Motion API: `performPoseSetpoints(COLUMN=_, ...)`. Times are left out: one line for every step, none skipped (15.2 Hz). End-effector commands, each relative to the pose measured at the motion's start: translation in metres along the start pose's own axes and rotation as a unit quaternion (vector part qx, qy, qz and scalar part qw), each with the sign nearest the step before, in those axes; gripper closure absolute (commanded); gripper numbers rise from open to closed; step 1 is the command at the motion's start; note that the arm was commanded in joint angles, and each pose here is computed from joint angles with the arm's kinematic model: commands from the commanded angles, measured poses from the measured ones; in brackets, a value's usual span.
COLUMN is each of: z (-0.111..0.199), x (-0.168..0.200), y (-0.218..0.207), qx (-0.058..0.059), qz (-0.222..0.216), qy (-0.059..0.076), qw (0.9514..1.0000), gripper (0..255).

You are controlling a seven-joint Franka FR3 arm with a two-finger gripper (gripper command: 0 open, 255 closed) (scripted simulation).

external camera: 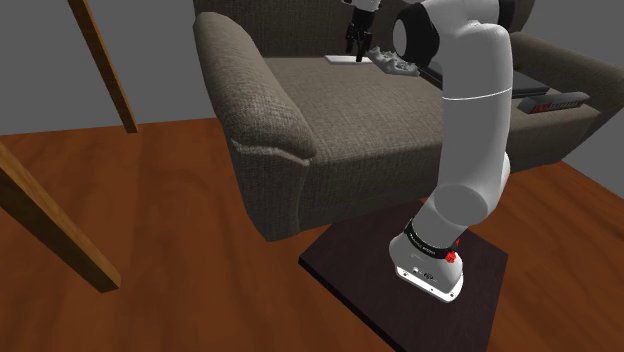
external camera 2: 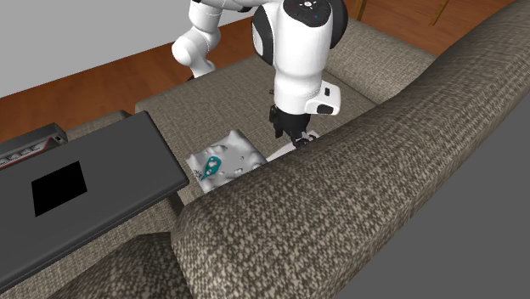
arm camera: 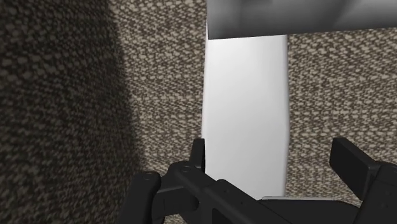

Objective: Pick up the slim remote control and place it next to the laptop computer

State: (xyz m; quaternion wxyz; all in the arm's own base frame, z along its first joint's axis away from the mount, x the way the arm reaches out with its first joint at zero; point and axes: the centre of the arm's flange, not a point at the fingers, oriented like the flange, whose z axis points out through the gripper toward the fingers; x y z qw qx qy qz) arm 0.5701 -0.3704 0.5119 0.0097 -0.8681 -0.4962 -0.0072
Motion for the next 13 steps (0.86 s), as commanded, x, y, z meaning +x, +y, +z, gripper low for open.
performPoseSetpoints(z=0.0183, x=0.0072, y=0.0116, qx=-0.015, qz=-0.004, qy=-0.011, qw=0.9998, gripper=0)
performPoseSetpoints(z=0.0183, x=0.0072, y=0.0116, qx=-0.015, qz=-0.004, qy=-0.011, qw=0.9998, gripper=0)
performPoseSetpoints(z=0.0183, x=0.0072, y=0.0116, qx=-0.015, qz=-0.004, qy=-0.011, qw=0.9998, gripper=0)
performPoseSetpoints(z=0.0183, x=0.0072, y=0.0116, qx=-0.015, qz=-0.004, qy=-0.011, qw=0.9998, gripper=0)
performPoseSetpoints(z=0.0211, x=0.0073, y=0.0106, qx=-0.015, qz=-0.003, qy=-0.011, qw=0.9998, gripper=255)
performPoseSetpoints(z=0.0207, x=0.0081, y=0.0151, qx=-0.015, qz=-0.004, qy=-0.011, qw=0.9998, gripper=255)
performPoseSetpoints(z=0.0234, x=0.0068, y=0.0152, qx=-0.015, qz=-0.004, qy=-0.011, qw=0.9998, gripper=255)
performPoseSetpoints(z=0.0246, x=0.0041, y=0.0168, qx=-0.015, qz=-0.004, qy=-0.011, qw=0.9998, gripper=255)
performPoseSetpoints(z=0.0251, x=0.0069, y=0.0146, qx=-0.015, qz=-0.004, qy=-0.011, qw=0.9998, gripper=255)
performPoseSetpoints(z=0.0229, x=0.0102, y=0.0122, qx=-0.016, qz=-0.004, qy=-0.011, qw=0.9998, gripper=255)
performPoseSetpoints(z=0.0218, x=0.0087, y=0.0095, qx=-0.016, qz=-0.004, qy=-0.011, qw=0.9998, gripper=255)
performPoseSetpoints(z=0.0263, x=0.008, y=0.0133, qx=-0.016, qz=-0.003, qy=-0.011, qw=0.9998, gripper=255)
performPoseSetpoints(z=0.028, x=0.0104, y=0.0124, qx=-0.016, qz=-0.003, qy=-0.011, qw=0.9998, gripper=255)
